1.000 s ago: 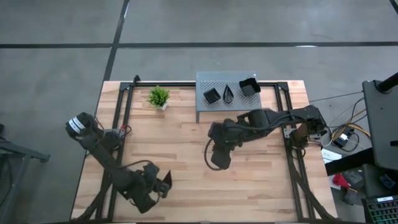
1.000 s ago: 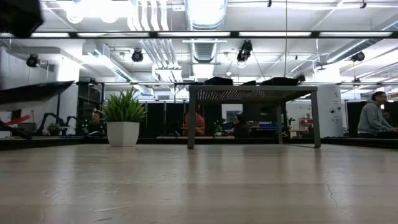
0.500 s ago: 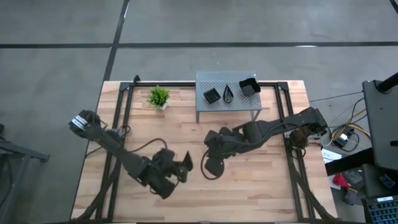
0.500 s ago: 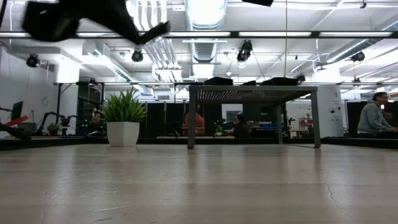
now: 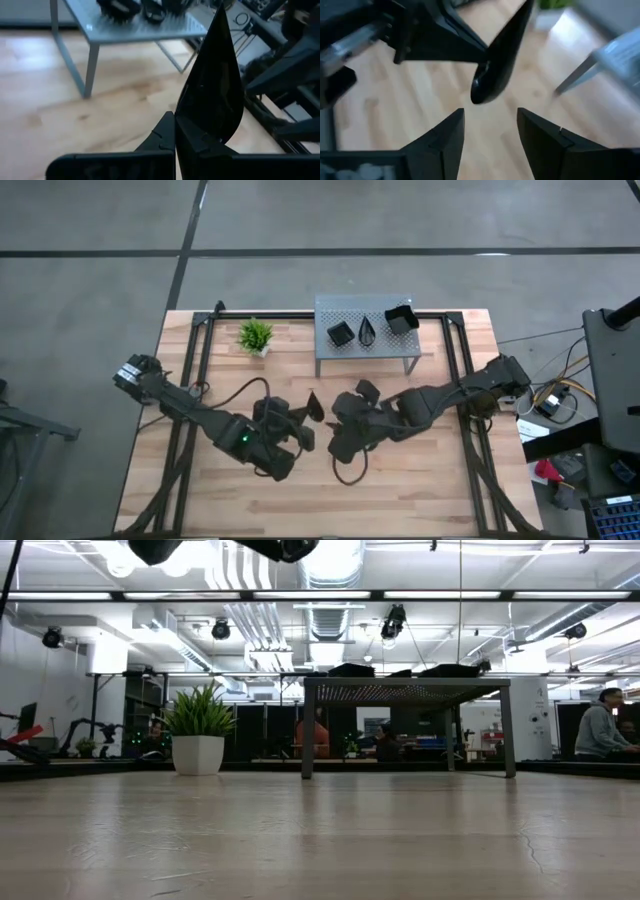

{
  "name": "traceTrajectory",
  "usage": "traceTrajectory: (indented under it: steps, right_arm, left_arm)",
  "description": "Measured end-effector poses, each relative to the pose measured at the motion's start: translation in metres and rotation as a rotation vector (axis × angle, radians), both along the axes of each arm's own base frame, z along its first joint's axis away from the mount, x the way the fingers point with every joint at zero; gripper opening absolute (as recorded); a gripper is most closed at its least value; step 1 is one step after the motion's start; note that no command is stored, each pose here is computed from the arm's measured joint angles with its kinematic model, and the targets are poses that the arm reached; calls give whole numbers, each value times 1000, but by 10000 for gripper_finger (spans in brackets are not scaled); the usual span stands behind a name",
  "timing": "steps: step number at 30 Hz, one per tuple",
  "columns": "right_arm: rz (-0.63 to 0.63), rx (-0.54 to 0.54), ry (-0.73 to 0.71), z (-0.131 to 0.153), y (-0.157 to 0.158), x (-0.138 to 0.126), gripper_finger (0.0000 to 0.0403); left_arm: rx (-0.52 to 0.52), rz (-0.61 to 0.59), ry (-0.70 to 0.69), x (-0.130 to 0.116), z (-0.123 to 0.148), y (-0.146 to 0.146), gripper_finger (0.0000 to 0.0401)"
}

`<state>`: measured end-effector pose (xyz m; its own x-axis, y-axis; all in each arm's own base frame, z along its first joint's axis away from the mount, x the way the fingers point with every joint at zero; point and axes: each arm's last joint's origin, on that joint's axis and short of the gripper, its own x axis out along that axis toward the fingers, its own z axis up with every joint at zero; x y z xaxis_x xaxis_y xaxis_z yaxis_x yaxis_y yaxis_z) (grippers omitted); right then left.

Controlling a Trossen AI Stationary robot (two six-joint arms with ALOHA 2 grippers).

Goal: Pick & Place Mini shaped plates
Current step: Stack the black drop-shaped plate on top of the black drop-shaped plate on the shelf

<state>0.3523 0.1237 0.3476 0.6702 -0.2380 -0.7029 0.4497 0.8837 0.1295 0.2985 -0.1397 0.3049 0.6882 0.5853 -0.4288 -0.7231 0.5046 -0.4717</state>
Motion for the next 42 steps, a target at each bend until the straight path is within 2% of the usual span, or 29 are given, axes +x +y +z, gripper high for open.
traceTrajectory:
  steps: [5, 8, 17, 42]
  right_arm:
    - [-61, -195, -79, 6, 12, -7, 174]
    - [-104, -241, -106, 8, 14, -9, 166]
    - [-130, -245, -180, 12, 15, -3, 132]
    - [-109, -277, -176, 15, 14, -4, 49]
  left_arm:
    - [83, 16, -8, 3, 11, 3, 0]
    - [135, 19, -10, 3, 20, 3, 0]
    - [275, -14, 45, 7, 44, 6, 0]
    - [279, -38, 55, 7, 46, 4, 0]
